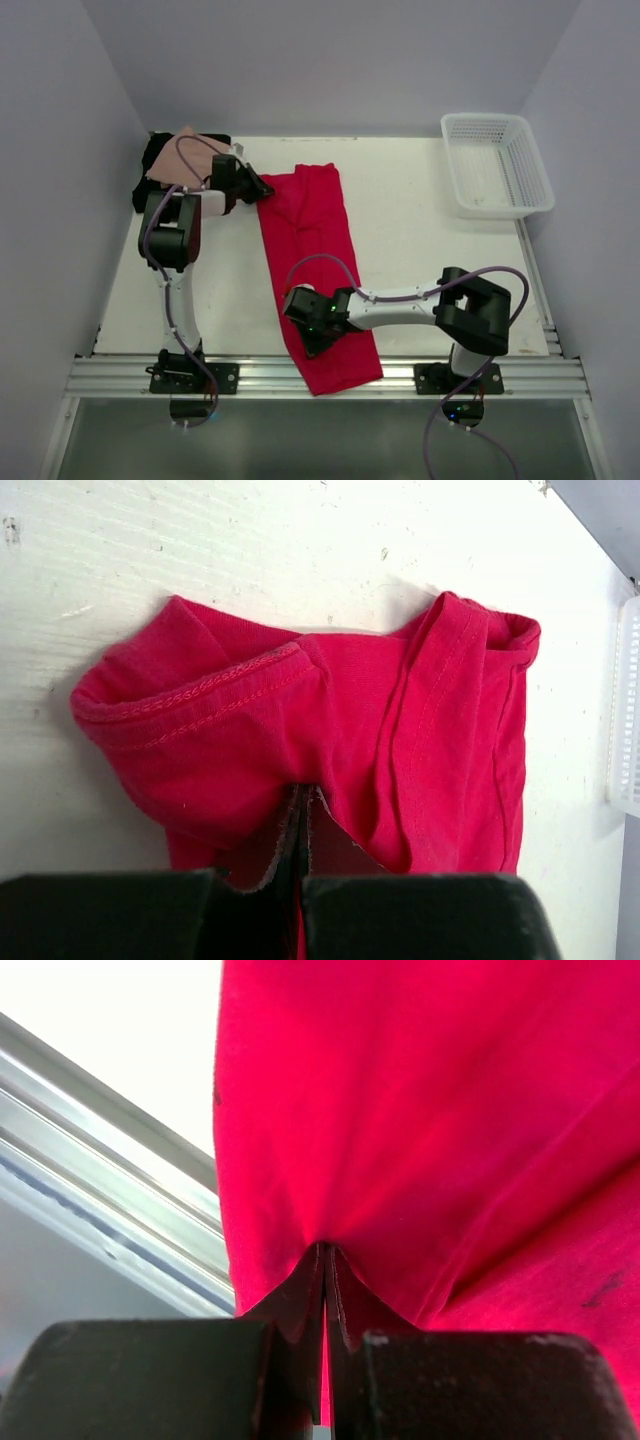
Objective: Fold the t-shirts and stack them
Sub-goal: Fold the tshirt
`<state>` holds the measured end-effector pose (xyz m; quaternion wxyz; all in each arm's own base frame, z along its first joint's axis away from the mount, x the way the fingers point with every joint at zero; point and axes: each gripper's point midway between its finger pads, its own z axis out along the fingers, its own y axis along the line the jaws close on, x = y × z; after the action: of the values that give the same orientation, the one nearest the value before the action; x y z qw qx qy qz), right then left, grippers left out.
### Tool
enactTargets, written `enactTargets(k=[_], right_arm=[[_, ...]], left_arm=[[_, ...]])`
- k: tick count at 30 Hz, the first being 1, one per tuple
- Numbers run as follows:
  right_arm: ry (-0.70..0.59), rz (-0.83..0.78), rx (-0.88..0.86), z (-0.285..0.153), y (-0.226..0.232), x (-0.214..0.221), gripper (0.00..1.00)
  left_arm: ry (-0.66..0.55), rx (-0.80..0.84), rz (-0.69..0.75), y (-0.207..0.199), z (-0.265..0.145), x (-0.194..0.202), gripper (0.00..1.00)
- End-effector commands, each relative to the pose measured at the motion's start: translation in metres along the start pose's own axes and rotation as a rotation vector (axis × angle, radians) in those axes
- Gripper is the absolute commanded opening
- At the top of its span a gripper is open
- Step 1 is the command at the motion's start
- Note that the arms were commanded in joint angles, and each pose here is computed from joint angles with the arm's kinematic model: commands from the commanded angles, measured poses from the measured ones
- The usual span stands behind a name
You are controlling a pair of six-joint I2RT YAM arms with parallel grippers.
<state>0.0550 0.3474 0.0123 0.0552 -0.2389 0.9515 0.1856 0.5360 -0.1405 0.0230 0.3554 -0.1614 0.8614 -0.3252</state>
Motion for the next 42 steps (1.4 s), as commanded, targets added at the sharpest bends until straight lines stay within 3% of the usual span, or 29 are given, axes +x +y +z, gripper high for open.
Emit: enactTargets(k=[1, 19, 23, 25, 27, 28, 29, 33, 35, 42], right_arm=[[0.175, -0.026, -0.013, 0.008, 0.022, 0.054, 0.00], [0.010, -0.098, 0.029, -0.020, 0.044, 0.013, 0.00], [-0.176, -0.173, -0.016, -0.066, 0.065, -0.025, 0.00], [-0.338, -0.215, -0.024, -0.108, 0.073, -0.055, 0.00], [-0.447, -0.259, -0.027, -0.142, 0.075, -0.073, 0.11], [-0.539, -0.256, 0.030, -0.162, 0.070, -0.091, 0.21], [-0.585, -0.261, 0.066, -0.175, 0.066, -0.100, 0.37], [-0.752, -0.277, 0.288, -0.227, 0.033, -0.145, 0.66], [-0.777, -0.226, 0.333, -0.241, 0.015, -0.171, 0.69], [-0.824, -0.170, 0.454, -0.249, -0.047, -0.248, 0.85]], left_arm=[[0.019, 0.006, 0.036, 0.003, 0.007, -0.001, 0.00], [0.044, 0.234, 0.065, -0.063, 0.035, -0.030, 0.00], [0.040, 0.304, 0.079, -0.083, 0.033, -0.040, 0.00], [0.028, 0.341, 0.097, -0.097, 0.029, -0.047, 0.00], [0.018, 0.388, 0.120, -0.114, 0.019, -0.053, 0.00], [0.013, 0.399, 0.129, -0.119, 0.015, -0.056, 0.00], [0.000, 0.415, 0.145, -0.131, 0.003, -0.063, 0.00], [-0.078, 0.323, 0.201, -0.137, -0.037, -0.076, 0.00], [-0.145, 0.237, 0.241, -0.138, -0.064, -0.088, 0.00], [-0.167, 0.000, 0.228, -0.078, -0.120, -0.036, 0.00]])
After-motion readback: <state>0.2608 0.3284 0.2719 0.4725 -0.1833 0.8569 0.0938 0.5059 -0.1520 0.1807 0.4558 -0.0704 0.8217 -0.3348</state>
